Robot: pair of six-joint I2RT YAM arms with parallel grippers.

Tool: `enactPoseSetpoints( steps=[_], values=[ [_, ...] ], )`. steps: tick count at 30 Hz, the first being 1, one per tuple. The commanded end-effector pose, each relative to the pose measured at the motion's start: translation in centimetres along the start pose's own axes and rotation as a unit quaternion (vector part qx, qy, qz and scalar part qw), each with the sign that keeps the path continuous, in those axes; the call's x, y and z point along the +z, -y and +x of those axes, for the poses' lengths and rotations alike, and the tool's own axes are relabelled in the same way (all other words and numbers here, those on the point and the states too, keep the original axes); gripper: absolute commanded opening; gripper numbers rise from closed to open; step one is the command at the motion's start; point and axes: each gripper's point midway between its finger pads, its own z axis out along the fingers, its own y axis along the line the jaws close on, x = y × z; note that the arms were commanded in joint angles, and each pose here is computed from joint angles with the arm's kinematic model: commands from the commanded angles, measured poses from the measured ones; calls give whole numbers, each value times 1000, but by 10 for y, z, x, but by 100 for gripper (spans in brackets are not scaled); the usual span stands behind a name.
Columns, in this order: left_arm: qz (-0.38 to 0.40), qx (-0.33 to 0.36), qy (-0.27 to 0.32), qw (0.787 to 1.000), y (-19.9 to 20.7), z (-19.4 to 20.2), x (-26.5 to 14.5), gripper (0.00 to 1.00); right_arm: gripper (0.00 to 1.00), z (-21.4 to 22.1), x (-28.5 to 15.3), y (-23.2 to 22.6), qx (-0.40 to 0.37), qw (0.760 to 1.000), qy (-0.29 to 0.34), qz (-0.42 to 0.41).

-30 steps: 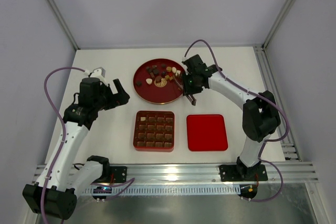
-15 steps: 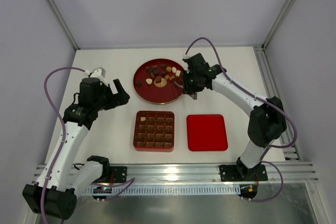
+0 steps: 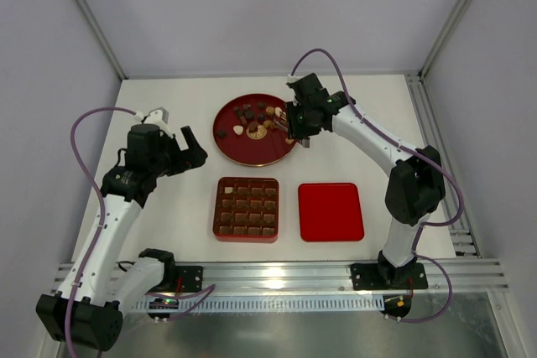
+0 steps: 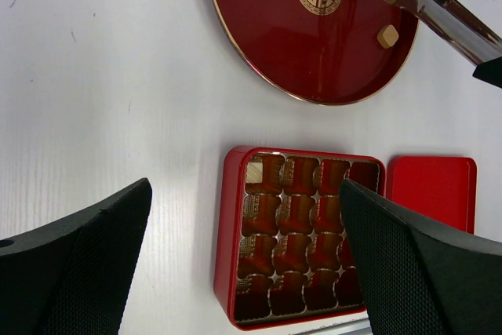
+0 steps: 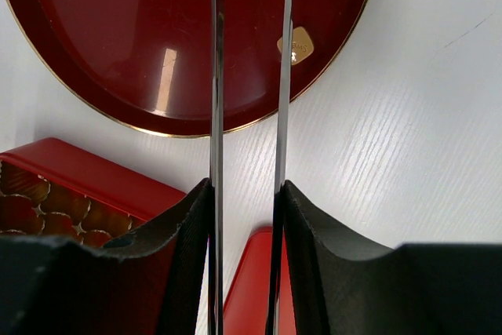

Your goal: Pack the chocolate

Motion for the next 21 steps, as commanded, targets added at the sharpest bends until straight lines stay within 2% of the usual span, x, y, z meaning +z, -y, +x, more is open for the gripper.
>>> enactPoseSetpoints(
  steps=[1, 21],
  values=[
    [9, 10, 7, 1000, 3, -3, -3, 100, 43, -16, -8, -3, -8, 1000, 21, -3],
    [8, 9, 7, 1000, 3, -3, -2, 100, 43, -14, 12, -4, -15, 1000, 6, -4]
  ],
)
